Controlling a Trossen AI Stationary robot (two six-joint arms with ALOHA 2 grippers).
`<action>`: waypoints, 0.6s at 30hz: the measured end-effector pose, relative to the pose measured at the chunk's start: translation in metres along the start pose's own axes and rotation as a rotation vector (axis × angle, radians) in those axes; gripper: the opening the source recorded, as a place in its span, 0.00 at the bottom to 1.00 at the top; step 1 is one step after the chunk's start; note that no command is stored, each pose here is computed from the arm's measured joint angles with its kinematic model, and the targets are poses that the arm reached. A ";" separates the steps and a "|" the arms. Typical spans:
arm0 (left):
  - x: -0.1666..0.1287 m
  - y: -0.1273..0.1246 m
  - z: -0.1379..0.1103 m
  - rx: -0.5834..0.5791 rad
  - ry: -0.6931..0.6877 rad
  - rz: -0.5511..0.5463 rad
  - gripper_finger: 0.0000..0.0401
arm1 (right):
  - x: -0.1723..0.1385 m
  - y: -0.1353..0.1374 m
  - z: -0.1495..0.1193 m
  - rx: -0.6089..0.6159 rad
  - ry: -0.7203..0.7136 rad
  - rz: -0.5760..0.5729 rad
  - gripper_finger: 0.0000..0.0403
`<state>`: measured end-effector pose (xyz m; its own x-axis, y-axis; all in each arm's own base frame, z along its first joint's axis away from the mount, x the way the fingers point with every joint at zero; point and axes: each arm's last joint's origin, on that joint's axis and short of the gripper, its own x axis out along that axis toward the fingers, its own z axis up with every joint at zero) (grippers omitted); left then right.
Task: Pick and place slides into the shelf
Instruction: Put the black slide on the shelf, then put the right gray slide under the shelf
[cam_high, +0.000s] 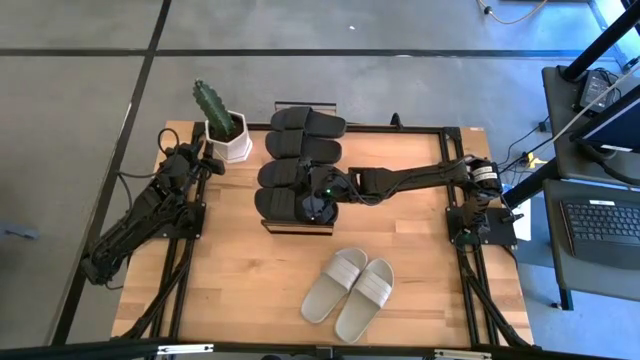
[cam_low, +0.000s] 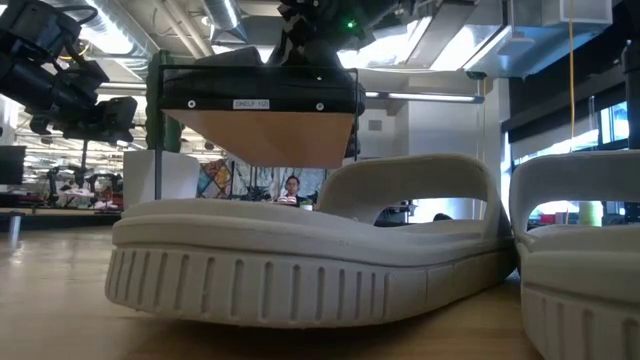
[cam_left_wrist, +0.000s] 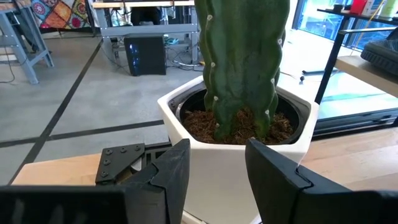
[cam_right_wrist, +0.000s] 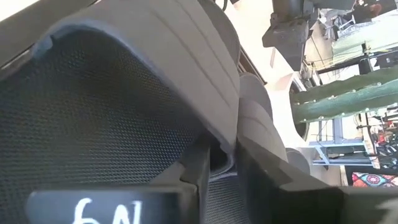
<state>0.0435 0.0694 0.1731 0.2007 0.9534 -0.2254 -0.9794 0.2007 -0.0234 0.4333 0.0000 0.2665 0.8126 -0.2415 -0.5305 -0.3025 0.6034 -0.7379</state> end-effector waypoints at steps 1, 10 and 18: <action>0.000 0.000 0.000 0.000 0.000 0.000 0.37 | 0.000 0.000 0.000 0.000 0.000 0.000 0.19; 0.000 0.000 0.000 0.000 0.000 0.000 0.37 | -0.001 0.000 0.000 -0.009 0.011 0.010 0.25; 0.000 0.000 0.000 0.000 0.000 0.000 0.37 | -0.009 -0.010 0.006 0.011 0.061 0.064 0.44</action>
<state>0.0435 0.0694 0.1731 0.2007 0.9534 -0.2254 -0.9794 0.2006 -0.0234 0.4317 0.0003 0.2816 0.7597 -0.2478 -0.6012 -0.3471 0.6273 -0.6971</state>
